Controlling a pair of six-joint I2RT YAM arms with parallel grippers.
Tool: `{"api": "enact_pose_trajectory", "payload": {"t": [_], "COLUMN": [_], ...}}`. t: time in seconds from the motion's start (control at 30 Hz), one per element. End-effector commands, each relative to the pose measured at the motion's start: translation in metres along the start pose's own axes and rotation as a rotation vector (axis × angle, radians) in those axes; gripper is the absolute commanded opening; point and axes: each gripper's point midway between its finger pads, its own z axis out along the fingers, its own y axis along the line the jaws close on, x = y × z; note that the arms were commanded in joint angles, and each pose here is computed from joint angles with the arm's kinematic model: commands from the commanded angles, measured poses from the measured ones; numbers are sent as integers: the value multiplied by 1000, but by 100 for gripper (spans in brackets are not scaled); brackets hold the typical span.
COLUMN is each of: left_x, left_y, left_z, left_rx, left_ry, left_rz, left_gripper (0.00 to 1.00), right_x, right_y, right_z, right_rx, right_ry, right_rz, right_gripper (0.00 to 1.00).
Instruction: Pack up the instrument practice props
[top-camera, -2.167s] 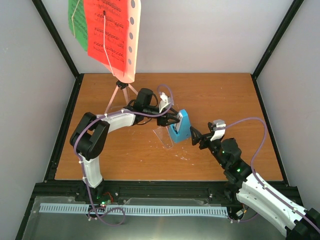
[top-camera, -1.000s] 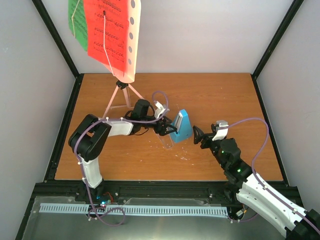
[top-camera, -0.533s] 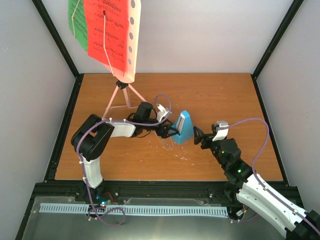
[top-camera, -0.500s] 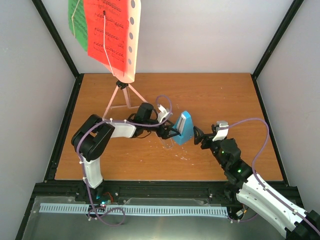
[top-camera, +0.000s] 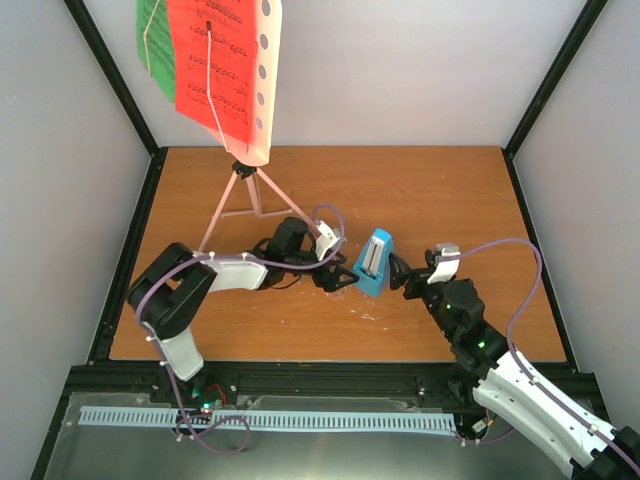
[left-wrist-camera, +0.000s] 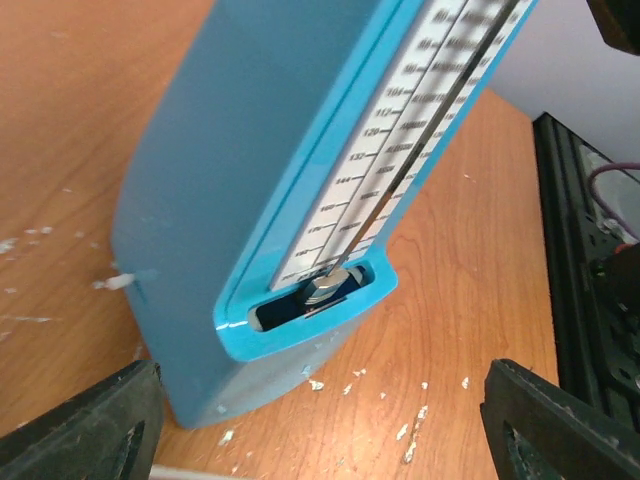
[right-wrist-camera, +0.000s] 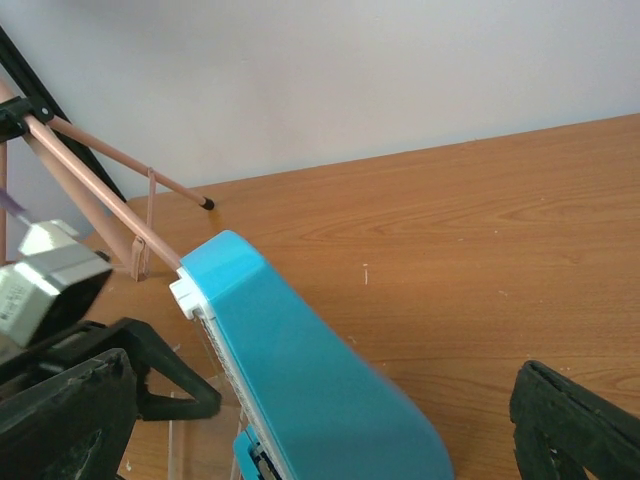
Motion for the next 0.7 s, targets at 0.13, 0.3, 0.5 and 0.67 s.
{"api": "enact_pose_trajectory", "payload": {"t": [0.13, 0.3, 0.5, 0.67], "left_x": [18, 24, 25, 14], "left_y": [13, 20, 48, 51], "left_z": [-32, -46, -54, -56], "left_rx": [-170, -171, -275, -297], "left_ry": [3, 3, 43, 25], "left_rz": [-33, -79, -196, -259], "left_gripper": [87, 87, 86, 87], "right_x": [6, 7, 9, 12], "right_y": [-12, -13, -11, -16], "right_z": [-9, -14, -18, -21], "right_rx": [37, 26, 8, 22], "right_ry": [3, -18, -10, -6], "right_rz": [4, 32, 42, 50], "right_gripper": [100, 100, 100, 100]}}
